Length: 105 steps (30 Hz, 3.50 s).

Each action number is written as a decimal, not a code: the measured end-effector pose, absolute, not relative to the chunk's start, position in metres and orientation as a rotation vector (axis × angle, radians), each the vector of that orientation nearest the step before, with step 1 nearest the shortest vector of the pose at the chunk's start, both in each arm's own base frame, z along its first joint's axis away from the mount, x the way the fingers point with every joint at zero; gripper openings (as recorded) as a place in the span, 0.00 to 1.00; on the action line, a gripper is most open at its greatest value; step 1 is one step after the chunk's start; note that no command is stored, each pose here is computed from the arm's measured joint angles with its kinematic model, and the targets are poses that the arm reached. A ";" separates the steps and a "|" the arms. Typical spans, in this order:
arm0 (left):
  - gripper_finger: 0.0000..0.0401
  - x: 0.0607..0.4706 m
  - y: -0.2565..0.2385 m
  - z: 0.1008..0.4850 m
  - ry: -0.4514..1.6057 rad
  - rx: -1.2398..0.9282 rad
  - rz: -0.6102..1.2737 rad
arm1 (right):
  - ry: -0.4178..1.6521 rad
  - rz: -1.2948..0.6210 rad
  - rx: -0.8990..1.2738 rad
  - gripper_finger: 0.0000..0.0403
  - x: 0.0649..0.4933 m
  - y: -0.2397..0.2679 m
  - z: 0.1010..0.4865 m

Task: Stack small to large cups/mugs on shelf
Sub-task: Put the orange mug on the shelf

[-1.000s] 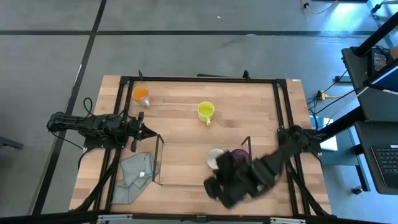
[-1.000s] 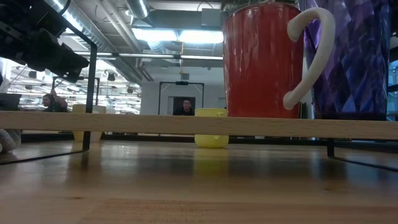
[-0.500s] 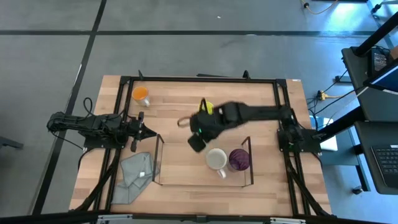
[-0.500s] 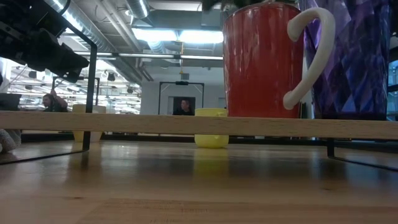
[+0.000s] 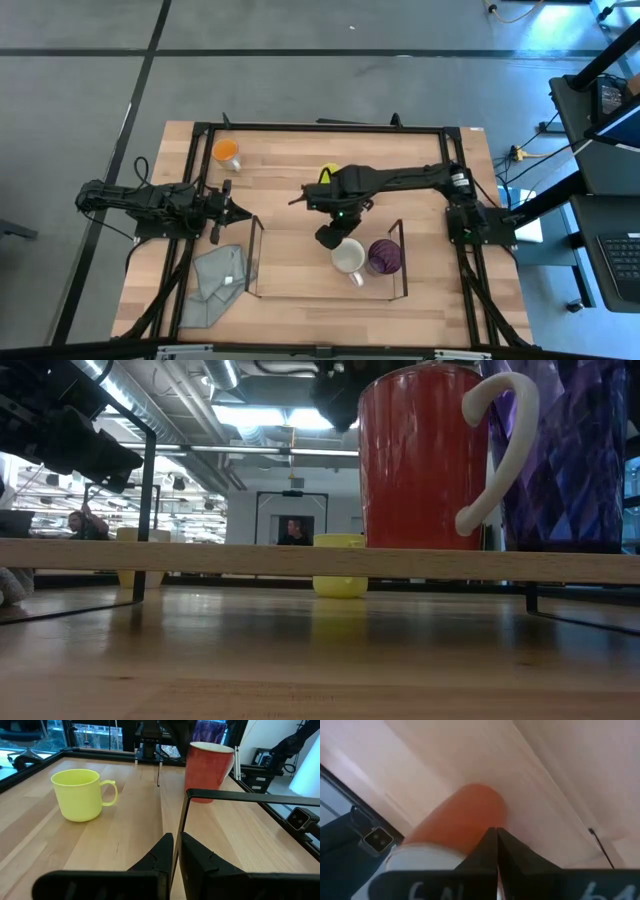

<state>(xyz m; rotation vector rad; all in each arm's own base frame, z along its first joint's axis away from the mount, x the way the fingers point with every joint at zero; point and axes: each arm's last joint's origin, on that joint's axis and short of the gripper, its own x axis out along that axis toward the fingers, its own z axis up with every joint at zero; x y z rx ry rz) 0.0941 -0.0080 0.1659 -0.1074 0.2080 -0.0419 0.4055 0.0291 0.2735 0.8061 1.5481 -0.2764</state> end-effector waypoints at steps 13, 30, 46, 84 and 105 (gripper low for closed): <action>0.06 0.094 -0.008 0.166 0.208 -0.107 -0.042 | 1.669 -0.246 0.783 0.01 0.396 0.032 0.259; 0.06 0.094 -0.008 0.166 0.208 -0.107 -0.042 | 1.733 -0.200 0.790 0.01 0.391 0.035 0.260; 0.06 0.094 -0.008 0.166 0.208 -0.107 -0.042 | 1.690 -0.273 0.617 0.01 0.390 0.027 0.268; 0.06 0.094 -0.008 0.166 0.208 -0.107 -0.042 | 1.441 -0.098 0.376 0.00 0.353 0.185 0.342; 0.06 0.094 -0.008 0.166 0.208 -0.107 -0.042 | 0.846 -0.850 0.834 0.00 0.305 0.283 0.312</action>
